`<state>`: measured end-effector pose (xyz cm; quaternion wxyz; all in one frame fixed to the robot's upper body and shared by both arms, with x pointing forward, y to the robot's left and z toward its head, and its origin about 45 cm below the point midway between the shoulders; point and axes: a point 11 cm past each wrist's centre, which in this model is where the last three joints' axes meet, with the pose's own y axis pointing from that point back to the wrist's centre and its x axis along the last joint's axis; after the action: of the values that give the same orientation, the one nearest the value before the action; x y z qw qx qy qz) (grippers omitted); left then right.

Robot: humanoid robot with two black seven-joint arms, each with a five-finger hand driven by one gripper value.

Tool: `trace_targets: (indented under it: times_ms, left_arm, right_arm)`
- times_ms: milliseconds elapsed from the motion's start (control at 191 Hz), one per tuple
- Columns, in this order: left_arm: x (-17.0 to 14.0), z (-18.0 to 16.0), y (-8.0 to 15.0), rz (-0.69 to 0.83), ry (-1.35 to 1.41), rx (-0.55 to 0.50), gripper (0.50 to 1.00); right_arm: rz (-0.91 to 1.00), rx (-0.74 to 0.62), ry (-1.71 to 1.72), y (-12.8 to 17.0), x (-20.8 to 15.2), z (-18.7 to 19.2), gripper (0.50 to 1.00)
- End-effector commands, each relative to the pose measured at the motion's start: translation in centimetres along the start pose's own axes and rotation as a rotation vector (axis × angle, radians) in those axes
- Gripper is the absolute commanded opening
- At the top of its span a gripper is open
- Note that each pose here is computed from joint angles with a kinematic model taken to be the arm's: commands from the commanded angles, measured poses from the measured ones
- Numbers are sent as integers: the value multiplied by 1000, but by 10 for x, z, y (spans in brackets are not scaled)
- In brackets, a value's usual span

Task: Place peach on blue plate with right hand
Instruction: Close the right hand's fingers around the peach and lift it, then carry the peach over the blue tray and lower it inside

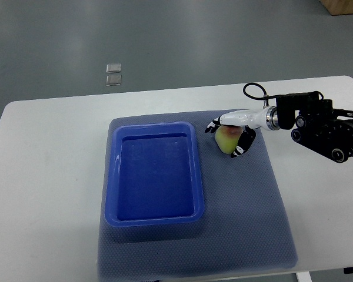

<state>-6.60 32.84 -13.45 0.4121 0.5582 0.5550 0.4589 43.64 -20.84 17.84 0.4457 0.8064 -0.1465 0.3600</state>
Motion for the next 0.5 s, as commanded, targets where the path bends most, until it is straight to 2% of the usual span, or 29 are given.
trace_targets:
  times_ms: [0,115,340,366,429,434,497]
  left_arm:
    - [0,0,0,0,1,0,1000]
    - [0,0,0,0,0,0,1000]
    - [0,0,0,0,0,0,1000]
    - [0,0,0,-1,-1,0,1000]
    - [0,0,0,0,0,2,1000]
    - [0,0,0,0,0,0,1000]
    - [0,0,0,0,0,2,1000]
  right_arm:
    - [-7,-8,19,0,-4,2,646]
    - [11,-9,27,2,1,3,500]
    - [57,-1,46,8,27,-1,500]
    - [74,47,66,7,40,-16,500]
    - [77,56,68,7,42,-18,500]
    - [89,83,85,8,52,-26,500]
    - [103,100,101,10,63,-32,500]
